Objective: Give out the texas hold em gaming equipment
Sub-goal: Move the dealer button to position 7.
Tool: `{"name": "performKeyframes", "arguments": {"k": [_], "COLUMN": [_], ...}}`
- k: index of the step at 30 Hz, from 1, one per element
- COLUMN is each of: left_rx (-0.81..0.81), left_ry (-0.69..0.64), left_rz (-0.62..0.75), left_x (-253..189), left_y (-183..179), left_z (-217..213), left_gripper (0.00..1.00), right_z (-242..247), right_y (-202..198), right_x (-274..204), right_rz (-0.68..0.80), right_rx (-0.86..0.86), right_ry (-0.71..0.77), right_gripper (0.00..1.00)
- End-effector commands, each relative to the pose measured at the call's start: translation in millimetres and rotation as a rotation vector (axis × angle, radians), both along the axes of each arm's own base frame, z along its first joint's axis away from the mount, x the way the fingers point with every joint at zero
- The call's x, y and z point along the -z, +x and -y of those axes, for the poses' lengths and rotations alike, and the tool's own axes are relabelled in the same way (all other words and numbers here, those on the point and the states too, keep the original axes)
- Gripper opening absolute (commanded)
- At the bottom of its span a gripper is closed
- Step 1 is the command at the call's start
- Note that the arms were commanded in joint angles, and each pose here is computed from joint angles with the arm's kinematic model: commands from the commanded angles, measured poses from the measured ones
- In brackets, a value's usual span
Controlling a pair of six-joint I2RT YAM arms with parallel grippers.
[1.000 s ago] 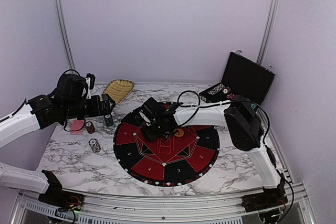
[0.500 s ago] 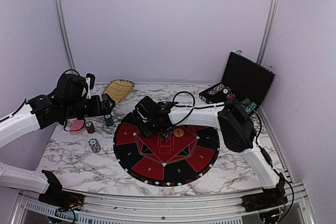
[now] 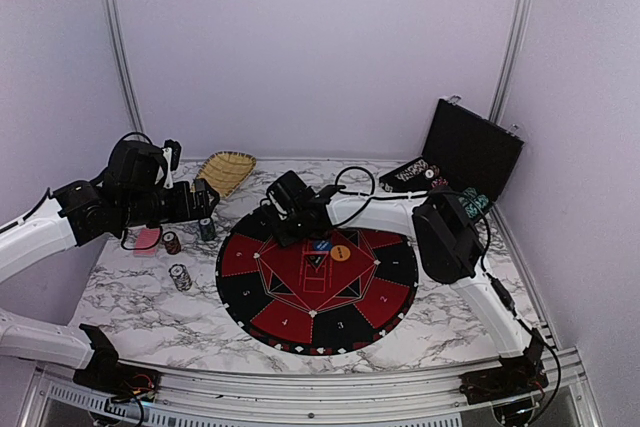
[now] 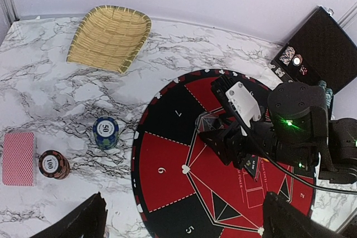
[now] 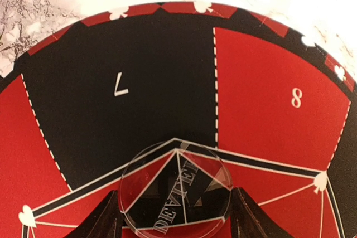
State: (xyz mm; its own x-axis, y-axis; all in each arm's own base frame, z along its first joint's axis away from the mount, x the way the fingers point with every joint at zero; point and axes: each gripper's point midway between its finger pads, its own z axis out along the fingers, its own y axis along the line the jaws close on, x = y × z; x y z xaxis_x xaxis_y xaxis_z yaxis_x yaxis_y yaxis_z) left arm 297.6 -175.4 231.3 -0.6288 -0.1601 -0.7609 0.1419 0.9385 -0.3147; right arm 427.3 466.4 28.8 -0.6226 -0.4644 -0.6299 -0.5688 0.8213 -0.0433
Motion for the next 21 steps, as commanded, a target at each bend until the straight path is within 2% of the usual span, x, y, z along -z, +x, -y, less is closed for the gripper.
{"name": "performKeyframes", "arguments": {"k": [1, 12, 21], "left_rx": [-0.001, 0.002, 0.008], "left_ry": [0.009, 0.005, 0.003], "left_rz": [-0.009, -0.012, -0.022], "left_x": [0.5, 0.4, 3.0], "left_y": [0.9, 0.6, 1.5], "left_z": [-1.2, -0.9, 1.8], "left_gripper": [0.99, 0.99, 0.99], "right_z": [12.3, 27.5, 27.8], "right_y": [5.2, 12.0, 12.4], "right_x": [36.2, 46.4, 37.0], "right_rz": [-0.04, -0.052, -0.052], "right_rx": [0.006, 0.048, 0.061], "right_ry": [-0.068, -0.097, -0.074], "right_gripper": [0.58, 0.58, 0.59]}}
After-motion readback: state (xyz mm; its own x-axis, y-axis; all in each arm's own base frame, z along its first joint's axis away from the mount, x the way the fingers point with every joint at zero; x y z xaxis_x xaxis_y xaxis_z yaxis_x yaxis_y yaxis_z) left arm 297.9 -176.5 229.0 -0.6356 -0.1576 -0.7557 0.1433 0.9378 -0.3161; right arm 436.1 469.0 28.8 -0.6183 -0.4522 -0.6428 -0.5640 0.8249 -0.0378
